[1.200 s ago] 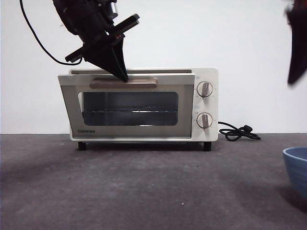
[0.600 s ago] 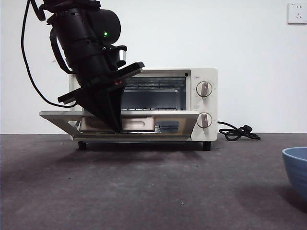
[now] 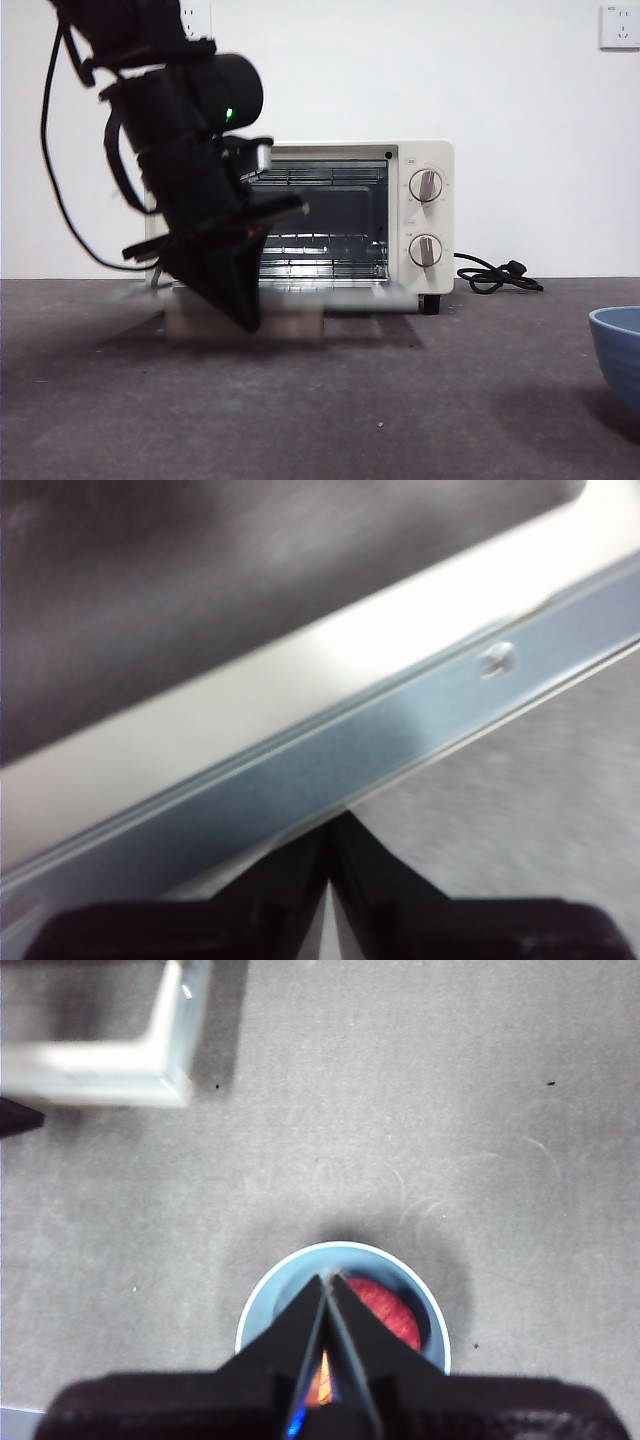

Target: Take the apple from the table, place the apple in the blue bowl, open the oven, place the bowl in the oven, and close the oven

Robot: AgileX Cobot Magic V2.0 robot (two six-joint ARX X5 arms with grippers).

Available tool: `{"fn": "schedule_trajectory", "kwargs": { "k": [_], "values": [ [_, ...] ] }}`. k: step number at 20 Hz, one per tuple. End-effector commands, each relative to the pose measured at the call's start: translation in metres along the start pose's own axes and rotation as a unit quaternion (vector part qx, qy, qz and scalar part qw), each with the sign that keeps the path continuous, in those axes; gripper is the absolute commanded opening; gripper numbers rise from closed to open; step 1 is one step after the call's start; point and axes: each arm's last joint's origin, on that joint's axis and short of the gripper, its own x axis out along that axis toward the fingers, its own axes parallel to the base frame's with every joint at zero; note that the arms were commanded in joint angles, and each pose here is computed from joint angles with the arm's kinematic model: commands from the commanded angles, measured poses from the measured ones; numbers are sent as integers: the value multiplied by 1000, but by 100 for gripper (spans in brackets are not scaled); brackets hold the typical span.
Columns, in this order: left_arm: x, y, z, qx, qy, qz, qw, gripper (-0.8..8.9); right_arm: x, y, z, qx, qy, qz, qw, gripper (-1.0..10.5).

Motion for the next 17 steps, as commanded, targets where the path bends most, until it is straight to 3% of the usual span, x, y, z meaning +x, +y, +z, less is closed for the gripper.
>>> {"fn": "schedule_trajectory", "kwargs": {
  "k": [1, 5, 11, 15, 17],
  "values": [
    [9, -3, -2, -3, -19, 5, 1000, -7, 0, 0, 0, -2, -2, -1, 1000, -11],
    [2, -21, -6, 16, -24, -8, 1000, -7, 1, -1, -2, -5, 14, -7, 1000, -11],
    [-58, -54, -15, 79, -62, -31, 994, -7, 13, -4, -7, -20, 86, -54, 995, -11],
    [-111, -56, -32, 112, -73, -34, 990, -7, 19, -17, -2, 0, 106, -78, 991, -11],
    [-140, -54, -43, 122, -90, -26, 988, -7, 24, -26, -3, 19, 119, -66, 991, -11]
  ]
}}
